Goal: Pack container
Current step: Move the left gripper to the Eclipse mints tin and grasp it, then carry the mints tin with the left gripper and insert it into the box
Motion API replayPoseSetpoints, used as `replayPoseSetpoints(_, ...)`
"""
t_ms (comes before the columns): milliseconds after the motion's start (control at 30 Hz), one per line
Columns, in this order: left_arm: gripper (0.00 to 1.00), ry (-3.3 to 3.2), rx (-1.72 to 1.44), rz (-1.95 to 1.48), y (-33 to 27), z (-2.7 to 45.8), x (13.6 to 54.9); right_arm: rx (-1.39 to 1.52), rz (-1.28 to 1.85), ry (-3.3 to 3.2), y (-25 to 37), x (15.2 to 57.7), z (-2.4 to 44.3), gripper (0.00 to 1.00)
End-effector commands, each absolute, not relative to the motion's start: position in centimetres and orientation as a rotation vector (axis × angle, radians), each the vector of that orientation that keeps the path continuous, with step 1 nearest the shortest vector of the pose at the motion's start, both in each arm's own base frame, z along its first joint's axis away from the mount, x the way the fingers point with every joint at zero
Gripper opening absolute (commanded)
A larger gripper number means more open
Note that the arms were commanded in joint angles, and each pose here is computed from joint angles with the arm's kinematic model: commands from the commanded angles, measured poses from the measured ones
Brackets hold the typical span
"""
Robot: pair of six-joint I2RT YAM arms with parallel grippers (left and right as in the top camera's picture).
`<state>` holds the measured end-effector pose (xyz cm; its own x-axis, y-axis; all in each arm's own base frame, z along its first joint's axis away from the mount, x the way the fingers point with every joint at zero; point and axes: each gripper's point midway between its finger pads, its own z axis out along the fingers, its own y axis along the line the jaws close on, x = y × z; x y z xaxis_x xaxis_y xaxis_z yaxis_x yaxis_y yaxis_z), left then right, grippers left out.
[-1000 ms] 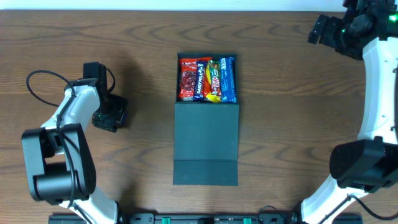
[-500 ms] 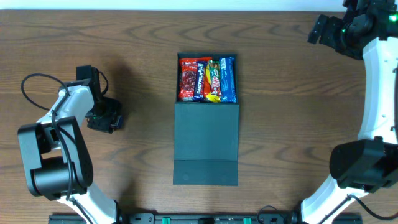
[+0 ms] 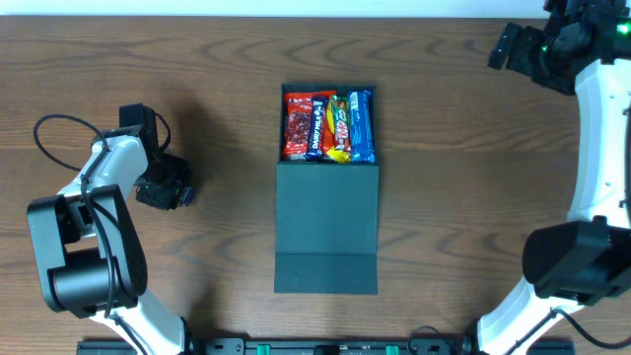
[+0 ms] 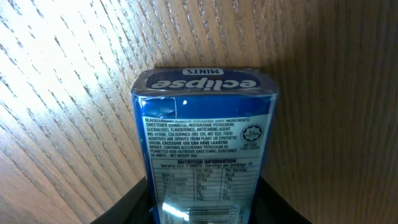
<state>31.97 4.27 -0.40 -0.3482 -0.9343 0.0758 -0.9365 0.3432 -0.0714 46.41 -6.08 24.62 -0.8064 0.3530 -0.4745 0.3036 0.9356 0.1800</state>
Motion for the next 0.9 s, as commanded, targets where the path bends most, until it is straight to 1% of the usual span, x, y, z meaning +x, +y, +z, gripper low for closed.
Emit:
replayPoseSetpoints(0,0.29,-2.595,1.711,0.095,4.8,-1.1,31.5,0.443,0.130,2.566,-5.8,46.2,25.1,0.99)
replayPoseSetpoints(167,0.17,-2.661,1.627,0.099,4.3,-0.7,32.1,0.444,0.131,2.566,-5.8,46.2,25.1,0.99)
replayPoseSetpoints(300,0.10,-2.757,1.534,0.066,3.7,0.5,33.4,0.443,0.131,2.566,-5.8,46.2,25.1,0.99)
replayPoseSetpoints(333,0.06,-2.794,1.499,0.057,3.5,1.0,33.9,0.443,0.131,2.566,-5.8,46.2,25.1,0.99)
replayPoseSetpoints(400,0.06,-2.904,1.386,0.055,2.4,2.7,35.8,0.444,0.130,2.565,-5.9,46.3,25.1,0.99)
replayPoseSetpoints(500,0.06,-3.138,1.142,0.112,-0.7,6.5,40.0,0.443,0.130,2.561,-5.9,46.3,25.2,0.99)
replayPoseSetpoints(600,0.06,-3.381,0.848,0.217,-5.2,11.2,44.1,0.442,0.130,2.558,-5.9,46.4,25.2,0.99)
replayPoseSetpoints(667,0.06,-3.525,0.629,0.291,-8.5,14.4,46.1,0.442,0.130,2.557,-5.9,46.4,25.2,0.99)
replayPoseSetpoints(767,0.06,-3.672,0.301,0.376,-13.4,18.4,47.7,0.442,0.131,2.557,-5.9,46.4,25.2,0.99)
replayPoseSetpoints(867,0.05,-3.722,0.104,0.423,-16.7,20.1,48.4,0.456,0.134,2.556,-5.9,46.4,25.2,0.99)
